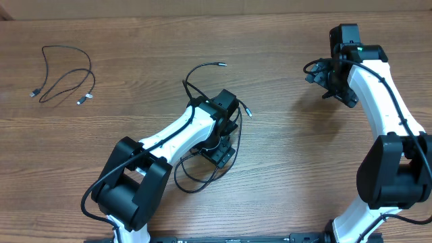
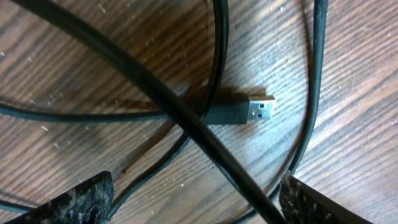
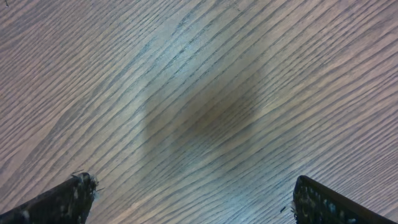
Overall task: Untangle cables
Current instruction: 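Grasp a black cable with the left gripper and lift it up-left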
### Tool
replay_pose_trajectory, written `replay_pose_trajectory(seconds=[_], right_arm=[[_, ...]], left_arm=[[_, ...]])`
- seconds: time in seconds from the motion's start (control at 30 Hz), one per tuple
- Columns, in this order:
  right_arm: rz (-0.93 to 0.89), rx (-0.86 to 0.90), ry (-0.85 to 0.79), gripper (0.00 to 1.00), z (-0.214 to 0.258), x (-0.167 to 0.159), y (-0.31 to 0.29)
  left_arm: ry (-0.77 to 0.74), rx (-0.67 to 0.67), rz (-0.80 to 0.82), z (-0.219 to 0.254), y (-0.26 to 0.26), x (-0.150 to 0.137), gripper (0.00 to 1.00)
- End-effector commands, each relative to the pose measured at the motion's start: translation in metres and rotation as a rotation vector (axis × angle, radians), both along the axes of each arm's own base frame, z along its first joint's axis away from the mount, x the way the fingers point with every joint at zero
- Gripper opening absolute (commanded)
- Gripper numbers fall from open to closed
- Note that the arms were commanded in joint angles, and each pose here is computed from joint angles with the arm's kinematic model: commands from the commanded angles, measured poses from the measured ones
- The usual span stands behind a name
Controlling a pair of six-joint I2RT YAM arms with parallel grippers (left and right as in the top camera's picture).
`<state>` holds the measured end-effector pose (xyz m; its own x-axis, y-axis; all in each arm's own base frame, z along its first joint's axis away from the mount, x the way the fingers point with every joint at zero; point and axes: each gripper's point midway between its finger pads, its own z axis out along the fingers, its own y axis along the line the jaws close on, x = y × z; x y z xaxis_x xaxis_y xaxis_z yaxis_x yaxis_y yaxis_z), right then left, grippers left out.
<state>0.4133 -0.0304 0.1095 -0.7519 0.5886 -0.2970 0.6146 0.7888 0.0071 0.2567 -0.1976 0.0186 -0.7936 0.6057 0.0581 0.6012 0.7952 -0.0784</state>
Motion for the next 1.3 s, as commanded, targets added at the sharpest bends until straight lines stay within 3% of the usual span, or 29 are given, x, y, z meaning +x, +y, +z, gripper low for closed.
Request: replay_pose_trajectory(seconds=[0.0, 0.23, 0.27, 0.3, 0.37, 0.43, 0.83, 1.07, 1.27], right_arm=[[-0.001, -0.011, -0.013, 1.00, 0.005, -0.001, -0.002], [-0.001, -0.011, -0.013, 1.00, 0.005, -0.001, -0.002], [-0.001, -0.011, -0.013, 1.00, 0.005, -0.001, -0.002], [-0.001, -0.011, -0.013, 1.00, 0.005, -0.001, -0.002], [-0.001, -0.011, -0.013, 1.00, 0.005, -0.001, -0.002], [-0.001, -0.011, -0.013, 1.00, 0.005, -0.001, -0.002], [-0.001, -0.011, -0.013, 1.00, 0.005, -0.001, -0.002], [-0.001, -0.011, -0.013, 1.00, 0.005, -0.001, -0.002], [-0.001, -0.011, -0.013, 1.00, 0.005, -0.001, -0.002]], left_arm=[[-0.009, 0.005, -0.011, -0.003, 0.004, -0.002, 0.85], [-0.002, 0.009, -0.014, -0.019, 0.009, -0.011, 0.82], [-0.002, 0.010, -0.014, -0.022, 0.010, -0.012, 0.74], [0.001, 0.011, -0.014, -0.025, 0.012, -0.014, 0.51], [0.005, 0.014, -0.014, -0.026, 0.013, -0.016, 0.21], [0.005, 0.014, -0.014, -0.026, 0.013, -0.016, 0.04], [-0.011, 0.001, 0.017, -0.002, 0.004, -0.004, 0.04], [-0.188, -0.056, 0.020, 0.081, -0.016, 0.042, 0.04], [-0.467, -0.052, 0.053, 0.174, -0.015, 0.089, 0.04]])
